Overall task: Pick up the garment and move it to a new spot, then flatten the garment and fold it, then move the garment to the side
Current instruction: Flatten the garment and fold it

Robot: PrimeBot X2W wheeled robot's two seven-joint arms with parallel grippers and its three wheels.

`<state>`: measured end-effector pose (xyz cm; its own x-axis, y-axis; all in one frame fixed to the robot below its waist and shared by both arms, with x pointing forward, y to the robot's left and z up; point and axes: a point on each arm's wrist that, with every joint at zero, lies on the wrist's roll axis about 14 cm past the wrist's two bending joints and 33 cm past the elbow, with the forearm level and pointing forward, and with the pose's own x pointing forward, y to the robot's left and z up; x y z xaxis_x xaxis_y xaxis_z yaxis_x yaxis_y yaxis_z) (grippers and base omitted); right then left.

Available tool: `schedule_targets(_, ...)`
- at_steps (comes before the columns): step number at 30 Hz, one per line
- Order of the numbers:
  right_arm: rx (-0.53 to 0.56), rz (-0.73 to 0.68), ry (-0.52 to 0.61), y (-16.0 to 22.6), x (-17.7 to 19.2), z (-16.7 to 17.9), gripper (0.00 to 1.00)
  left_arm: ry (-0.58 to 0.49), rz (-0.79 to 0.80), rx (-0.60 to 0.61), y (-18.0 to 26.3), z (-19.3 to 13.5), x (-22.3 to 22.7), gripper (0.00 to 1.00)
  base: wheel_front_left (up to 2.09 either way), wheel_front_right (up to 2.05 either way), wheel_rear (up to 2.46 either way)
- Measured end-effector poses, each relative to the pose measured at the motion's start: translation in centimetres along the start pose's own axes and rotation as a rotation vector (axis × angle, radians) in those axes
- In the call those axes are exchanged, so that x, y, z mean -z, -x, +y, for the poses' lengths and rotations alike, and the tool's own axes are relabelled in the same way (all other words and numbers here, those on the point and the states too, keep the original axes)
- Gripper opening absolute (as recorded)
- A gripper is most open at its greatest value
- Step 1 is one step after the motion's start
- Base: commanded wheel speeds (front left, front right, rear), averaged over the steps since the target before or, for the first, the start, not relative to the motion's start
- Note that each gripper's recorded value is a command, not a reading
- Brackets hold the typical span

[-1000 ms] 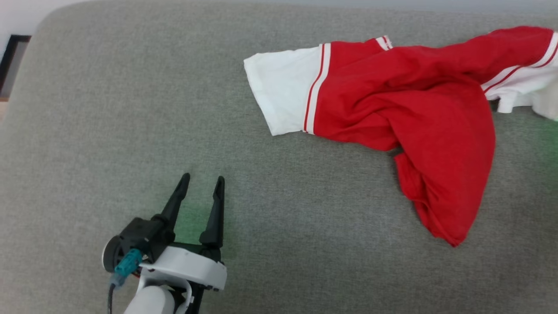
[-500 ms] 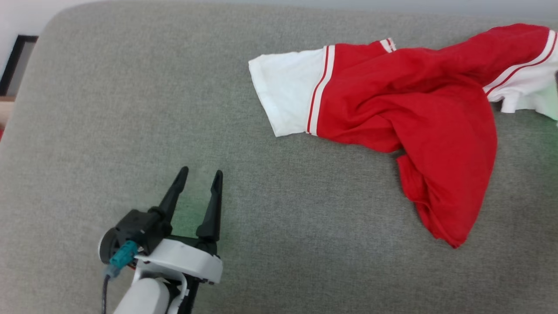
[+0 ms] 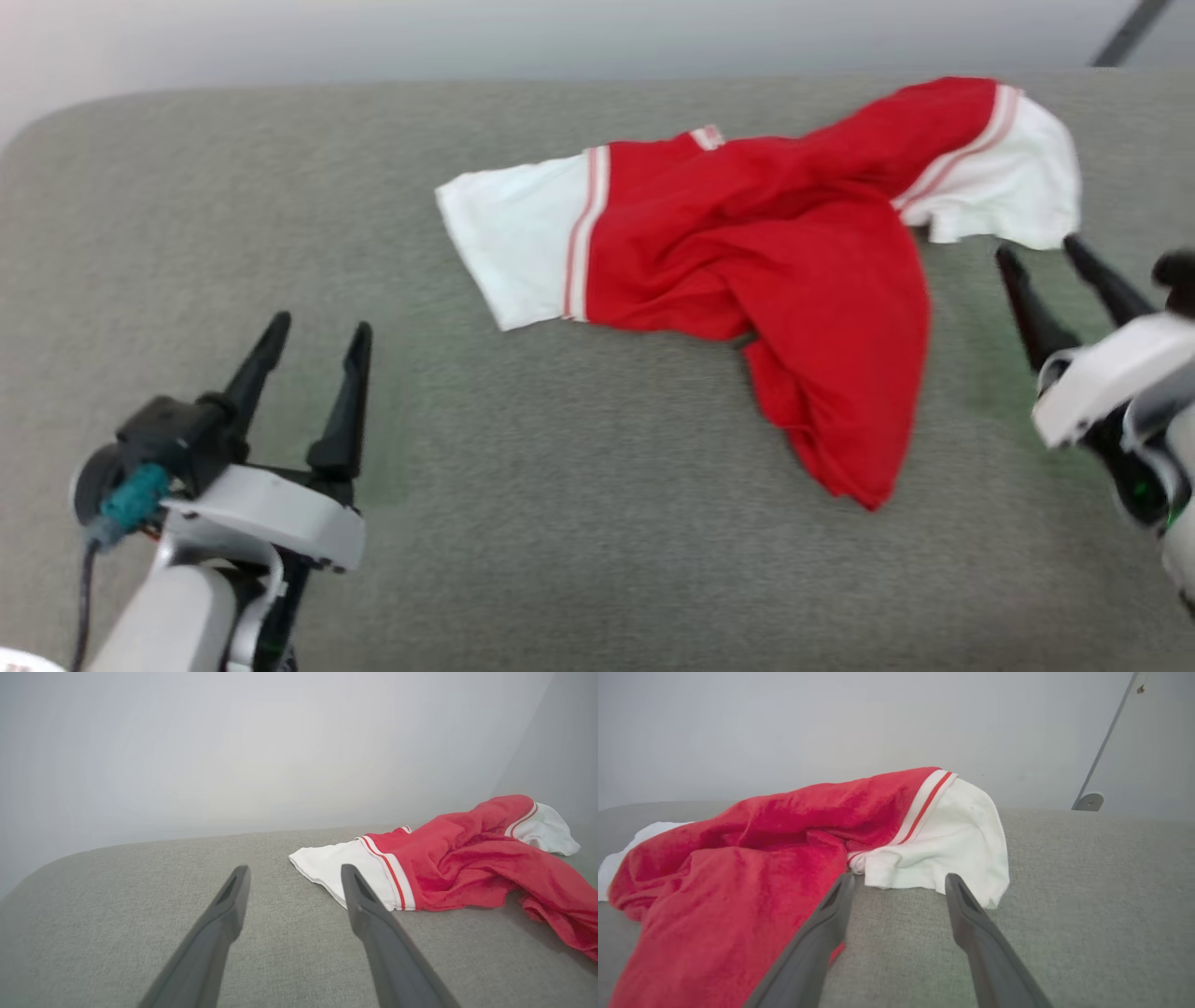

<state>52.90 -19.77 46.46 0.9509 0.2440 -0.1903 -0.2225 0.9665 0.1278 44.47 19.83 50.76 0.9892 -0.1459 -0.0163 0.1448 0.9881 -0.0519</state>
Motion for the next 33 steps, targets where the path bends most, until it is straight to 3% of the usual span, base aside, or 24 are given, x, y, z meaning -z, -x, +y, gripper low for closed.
schedule_targets(5,-0.024,-0.043,0.026,4.2,0.2,0.3,1.0,-0.041,0.021,0.083,-1.7,-1.3,-1.0,1.0,0.0,0.0,0.0)
schedule_targets(16,0.059,-0.183,0.034,13.1,0.1,1.4,1.0,-0.131,0.107,0.293,-6.9,-5.6,-3.3,1.0,0.0,0.0,0.0)
schedule_targets(21,0.085,-0.213,0.028,14.7,-0.9,2.3,1.0,-0.188,0.269,0.333,-11.7,-6.3,-2.8,1.0,0.0,0.0,0.0)
schedule_targets(29,0.123,-0.214,0.014,15.5,-1.0,2.4,1.0,-0.212,0.614,0.317,-16.0,-5.4,2.8,1.0,0.0,0.0,0.0)
schedule_targets(33,0.142,-0.194,0.012,16.0,-0.4,2.3,1.0,-0.254,0.694,0.319,-17.6,-5.1,4.9,1.0,0.0,0.0,0.0)
